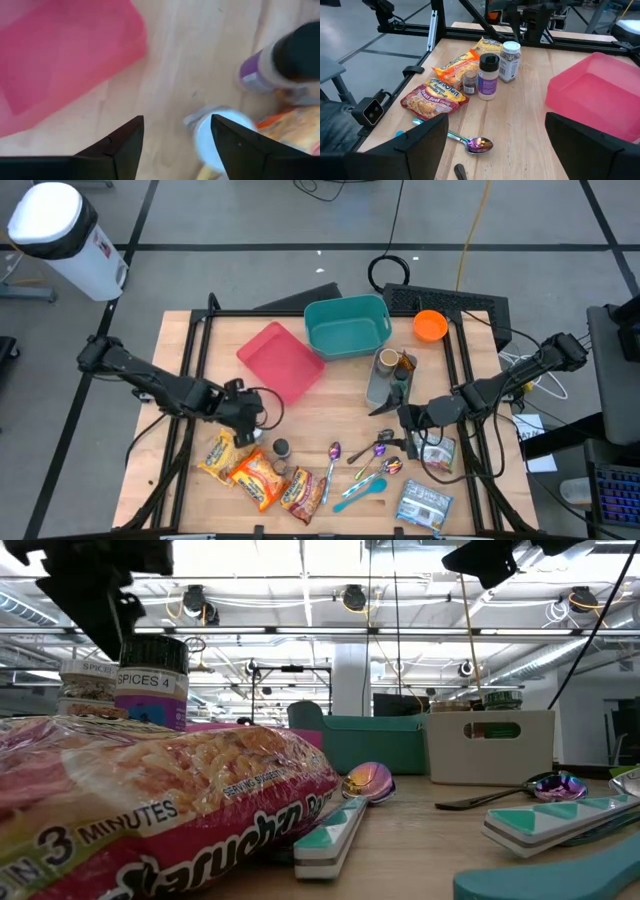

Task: Pick & Place Food Item
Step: Put the white spice bottle into the gray bin

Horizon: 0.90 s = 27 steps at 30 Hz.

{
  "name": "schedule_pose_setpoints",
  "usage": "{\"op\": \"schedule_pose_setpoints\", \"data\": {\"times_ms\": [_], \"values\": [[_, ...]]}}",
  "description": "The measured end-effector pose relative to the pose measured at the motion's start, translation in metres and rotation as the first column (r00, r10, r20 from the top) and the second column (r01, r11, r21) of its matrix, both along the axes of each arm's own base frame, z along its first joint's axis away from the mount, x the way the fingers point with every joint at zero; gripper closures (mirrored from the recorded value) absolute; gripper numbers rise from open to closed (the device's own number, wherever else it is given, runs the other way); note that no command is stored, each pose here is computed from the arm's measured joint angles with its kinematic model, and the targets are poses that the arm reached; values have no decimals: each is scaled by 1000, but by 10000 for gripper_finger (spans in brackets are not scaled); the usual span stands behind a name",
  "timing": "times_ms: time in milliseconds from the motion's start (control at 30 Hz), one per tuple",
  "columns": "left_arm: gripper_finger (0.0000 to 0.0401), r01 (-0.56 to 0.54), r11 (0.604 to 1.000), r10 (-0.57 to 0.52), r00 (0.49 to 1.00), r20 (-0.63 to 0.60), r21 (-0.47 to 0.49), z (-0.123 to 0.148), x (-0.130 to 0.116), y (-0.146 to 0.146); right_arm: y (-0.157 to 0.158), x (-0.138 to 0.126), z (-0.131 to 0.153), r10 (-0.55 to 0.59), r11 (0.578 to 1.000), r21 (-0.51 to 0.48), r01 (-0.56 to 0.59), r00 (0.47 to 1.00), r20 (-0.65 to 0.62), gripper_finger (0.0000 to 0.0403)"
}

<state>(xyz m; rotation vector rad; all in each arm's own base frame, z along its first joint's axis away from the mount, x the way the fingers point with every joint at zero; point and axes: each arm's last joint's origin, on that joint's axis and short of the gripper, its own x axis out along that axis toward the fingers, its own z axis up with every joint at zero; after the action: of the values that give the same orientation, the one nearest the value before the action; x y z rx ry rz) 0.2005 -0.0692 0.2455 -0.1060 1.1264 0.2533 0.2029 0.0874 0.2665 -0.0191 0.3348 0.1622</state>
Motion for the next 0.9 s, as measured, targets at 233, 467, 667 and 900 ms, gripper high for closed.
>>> {"op": "schedule_pose_setpoints", "data": {"times_ms": [233,467,667,900], "values": [[189,-39,998,42,996,74,-44,1,-31,2,0,0,-1,-3,1000,10,3,1000,-12,81],[195,-82,977,100,992,80,-197,-46,-73,2,0,0,-1,-3,1000,11,3,1000,-10,81],[183,-83,965,118,984,131,-249,-103,-87,4,0,0,-1,-4,1000,11,4,1000,-9,81],[174,74,956,9,960,280,-285,-143,-92,6,0,0,0,-5,1000,17,5,1000,-2,81]]}}
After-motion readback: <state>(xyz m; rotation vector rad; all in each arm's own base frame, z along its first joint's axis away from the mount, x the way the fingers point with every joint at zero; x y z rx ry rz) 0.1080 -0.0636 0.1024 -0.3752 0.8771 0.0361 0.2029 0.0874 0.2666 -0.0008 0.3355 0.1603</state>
